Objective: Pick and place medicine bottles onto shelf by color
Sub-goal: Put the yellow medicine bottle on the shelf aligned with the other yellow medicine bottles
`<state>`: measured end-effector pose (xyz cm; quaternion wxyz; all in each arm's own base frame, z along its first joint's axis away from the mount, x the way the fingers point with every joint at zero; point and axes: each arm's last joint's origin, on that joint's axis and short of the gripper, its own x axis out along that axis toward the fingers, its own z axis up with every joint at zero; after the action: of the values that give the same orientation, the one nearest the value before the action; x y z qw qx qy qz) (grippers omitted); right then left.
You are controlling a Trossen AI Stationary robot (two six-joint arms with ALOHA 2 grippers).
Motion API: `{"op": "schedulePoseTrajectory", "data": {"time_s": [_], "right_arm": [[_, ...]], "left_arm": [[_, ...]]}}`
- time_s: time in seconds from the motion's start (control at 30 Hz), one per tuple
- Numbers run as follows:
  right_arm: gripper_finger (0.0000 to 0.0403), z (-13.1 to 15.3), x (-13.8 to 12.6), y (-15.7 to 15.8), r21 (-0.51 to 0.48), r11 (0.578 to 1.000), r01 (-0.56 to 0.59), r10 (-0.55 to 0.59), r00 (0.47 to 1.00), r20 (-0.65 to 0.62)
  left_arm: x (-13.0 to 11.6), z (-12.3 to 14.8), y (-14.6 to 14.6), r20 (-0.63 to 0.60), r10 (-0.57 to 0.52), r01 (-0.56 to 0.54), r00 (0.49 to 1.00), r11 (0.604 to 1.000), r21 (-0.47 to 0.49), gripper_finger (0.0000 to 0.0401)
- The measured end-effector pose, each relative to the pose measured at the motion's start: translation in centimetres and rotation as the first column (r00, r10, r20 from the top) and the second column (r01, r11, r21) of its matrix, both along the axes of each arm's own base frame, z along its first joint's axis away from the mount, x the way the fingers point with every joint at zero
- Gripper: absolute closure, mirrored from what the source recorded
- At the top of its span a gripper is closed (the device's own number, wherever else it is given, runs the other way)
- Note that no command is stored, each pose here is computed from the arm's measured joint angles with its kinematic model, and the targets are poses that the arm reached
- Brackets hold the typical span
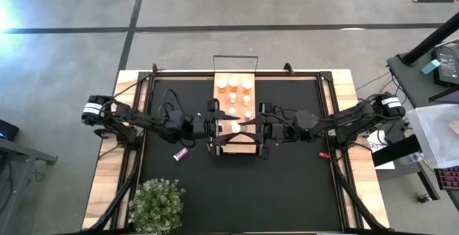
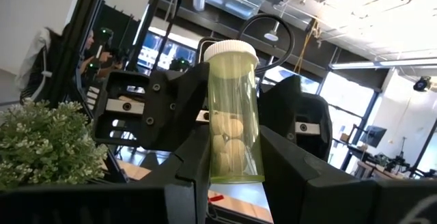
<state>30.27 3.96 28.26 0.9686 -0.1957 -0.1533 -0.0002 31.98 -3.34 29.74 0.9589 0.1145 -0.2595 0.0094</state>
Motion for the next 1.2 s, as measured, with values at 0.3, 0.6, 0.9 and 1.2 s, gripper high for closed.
{"op": "schedulePoseTrajectory", "data": {"time_s": [0.3, 0.6, 0.9, 1.2], "right_arm": [[0.0307, 0.0, 0.0, 0.0, -0.008, 1.000, 0.015, -0.015, 1.000, 0.001], [0.0307, 0.0, 0.0, 0.0, -0.033, 0.999, 0.023, -0.023, 1.000, -0.006], [0.0279, -0.4, 0.1, -0.3, -0.018, 0.994, 0.108, -0.109, 0.993, -0.055], [0.0217, 1.0, -0.4, -0.6, -0.031, 0.979, 0.203, -0.203, 0.930, -0.308]], "left_arm": [[0.0, 0.0, 0.0, -0.006, -0.016, 0.016, 1.000, 1.000, -0.006, 0.0280], [0.0, 0.0, -0.1, -0.006, -0.021, 0.021, 1.000, 1.000, 0.000, 0.0310], [-0.1, 0.1, 0.0, 0.004, -0.022, 0.022, 1.000, 1.000, -0.004, 0.0312], [0.0, 0.1, 0.1, -0.001, -0.018, 0.018, 1.000, 1.000, -0.003, 0.0313]]}}
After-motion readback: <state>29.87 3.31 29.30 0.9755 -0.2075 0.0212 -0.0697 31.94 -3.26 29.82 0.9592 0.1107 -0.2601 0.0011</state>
